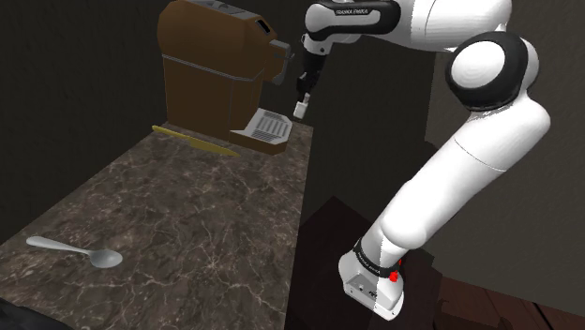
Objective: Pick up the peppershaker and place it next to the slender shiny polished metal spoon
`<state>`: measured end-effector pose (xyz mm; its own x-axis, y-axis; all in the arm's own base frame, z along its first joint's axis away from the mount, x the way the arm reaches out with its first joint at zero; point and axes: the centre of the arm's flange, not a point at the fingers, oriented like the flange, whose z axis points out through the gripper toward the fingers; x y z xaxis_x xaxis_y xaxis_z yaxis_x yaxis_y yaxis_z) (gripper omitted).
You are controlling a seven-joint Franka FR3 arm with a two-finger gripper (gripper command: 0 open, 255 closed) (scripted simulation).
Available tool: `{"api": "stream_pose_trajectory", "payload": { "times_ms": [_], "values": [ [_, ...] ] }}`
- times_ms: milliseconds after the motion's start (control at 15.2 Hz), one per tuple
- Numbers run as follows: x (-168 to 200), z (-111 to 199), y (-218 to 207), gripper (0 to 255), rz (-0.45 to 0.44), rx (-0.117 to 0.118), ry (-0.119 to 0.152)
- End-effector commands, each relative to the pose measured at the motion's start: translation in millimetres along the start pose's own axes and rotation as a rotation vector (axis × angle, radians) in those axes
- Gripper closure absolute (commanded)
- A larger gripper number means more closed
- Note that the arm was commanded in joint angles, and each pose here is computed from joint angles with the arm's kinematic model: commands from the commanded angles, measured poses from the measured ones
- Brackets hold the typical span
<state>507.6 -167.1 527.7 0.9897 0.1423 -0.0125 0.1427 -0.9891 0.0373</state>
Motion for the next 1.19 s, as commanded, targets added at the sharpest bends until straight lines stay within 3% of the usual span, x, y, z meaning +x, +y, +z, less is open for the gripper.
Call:
{"api": "stream_pose_trajectory", "payload": {
  "times_ms": [0, 1122],
  "values": [
    [-4.3, -0.2, -28.0, 255, 0.002, 0.0, 0.0],
    [-17.2, -9.0, -251.9, 255, 0.002, 0.0, 0.0]
  ]
}}
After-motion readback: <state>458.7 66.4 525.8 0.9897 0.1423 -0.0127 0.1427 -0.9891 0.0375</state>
